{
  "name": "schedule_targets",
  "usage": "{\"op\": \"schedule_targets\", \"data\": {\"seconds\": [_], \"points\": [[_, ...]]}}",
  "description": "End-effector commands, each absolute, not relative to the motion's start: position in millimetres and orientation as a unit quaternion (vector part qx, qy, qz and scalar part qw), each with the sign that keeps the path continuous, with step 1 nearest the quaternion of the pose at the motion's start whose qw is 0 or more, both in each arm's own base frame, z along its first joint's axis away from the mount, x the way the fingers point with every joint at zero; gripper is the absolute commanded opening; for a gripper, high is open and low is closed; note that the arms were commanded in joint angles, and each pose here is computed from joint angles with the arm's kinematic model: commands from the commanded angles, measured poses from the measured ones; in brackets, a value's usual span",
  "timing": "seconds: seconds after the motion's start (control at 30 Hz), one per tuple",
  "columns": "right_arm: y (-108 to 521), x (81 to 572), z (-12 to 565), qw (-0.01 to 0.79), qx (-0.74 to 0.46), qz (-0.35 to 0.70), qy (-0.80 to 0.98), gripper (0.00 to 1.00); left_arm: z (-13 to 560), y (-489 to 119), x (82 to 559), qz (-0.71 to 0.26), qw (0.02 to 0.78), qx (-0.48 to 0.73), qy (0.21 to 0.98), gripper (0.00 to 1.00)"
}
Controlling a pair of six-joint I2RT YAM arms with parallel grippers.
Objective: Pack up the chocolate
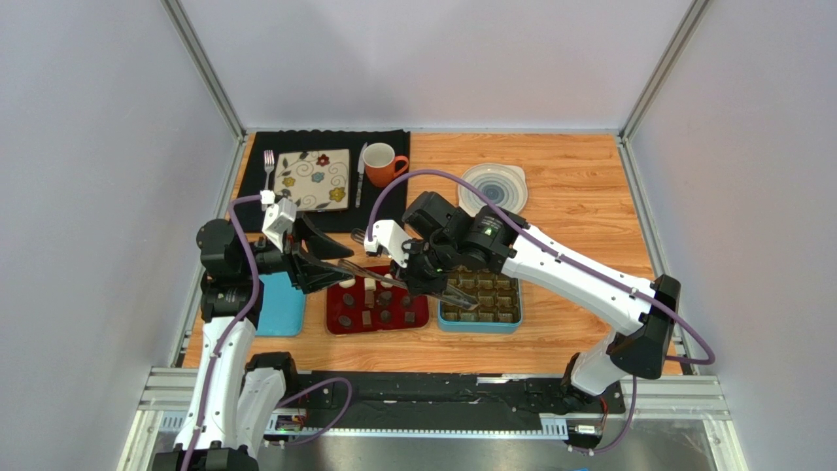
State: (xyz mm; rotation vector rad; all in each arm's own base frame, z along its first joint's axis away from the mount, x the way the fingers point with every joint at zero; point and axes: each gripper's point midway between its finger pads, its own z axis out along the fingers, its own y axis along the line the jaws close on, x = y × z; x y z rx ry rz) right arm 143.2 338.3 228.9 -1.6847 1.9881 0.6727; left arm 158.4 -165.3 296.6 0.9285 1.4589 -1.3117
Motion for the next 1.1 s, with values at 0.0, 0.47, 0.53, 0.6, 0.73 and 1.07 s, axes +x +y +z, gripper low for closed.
{"op": "schedule_targets", "data": {"seconds": [0.0,0.47,0.53,0.6,0.73,1.07], "points": [[343.5,147.4,258.2,0.261,-0.616,0.256,0.698,0.0,289.6,-162.2,108.3,-0.59,0.376,0.459,0.548,0.65],[345.5,140.0,261.7,0.255,-0.625,0.273,0.686,0.0,285.6,-166.6,102.8,-0.602,0.357,0.467,0.54,0.45],[346.2,140.6,263.5,0.257,-0.625,0.274,0.684,0.0,285.9,-166.8,102.8,-0.603,0.356,0.467,0.54,0.25],[346.8,141.6,264.2,0.258,-0.625,0.274,0.684,0.0,286.1,-166.9,103.0,-0.604,0.355,0.467,0.54,0.08],[347.1,144.7,269.2,0.268,-0.625,0.27,0.682,0.0,285.7,-167.1,102.7,-0.609,0.346,0.46,0.546,0.0],[345.9,162.6,291.1,0.313,-0.619,0.24,0.679,0.0,284.7,-167.9,102.2,-0.628,0.318,0.435,0.561,0.0]]}}
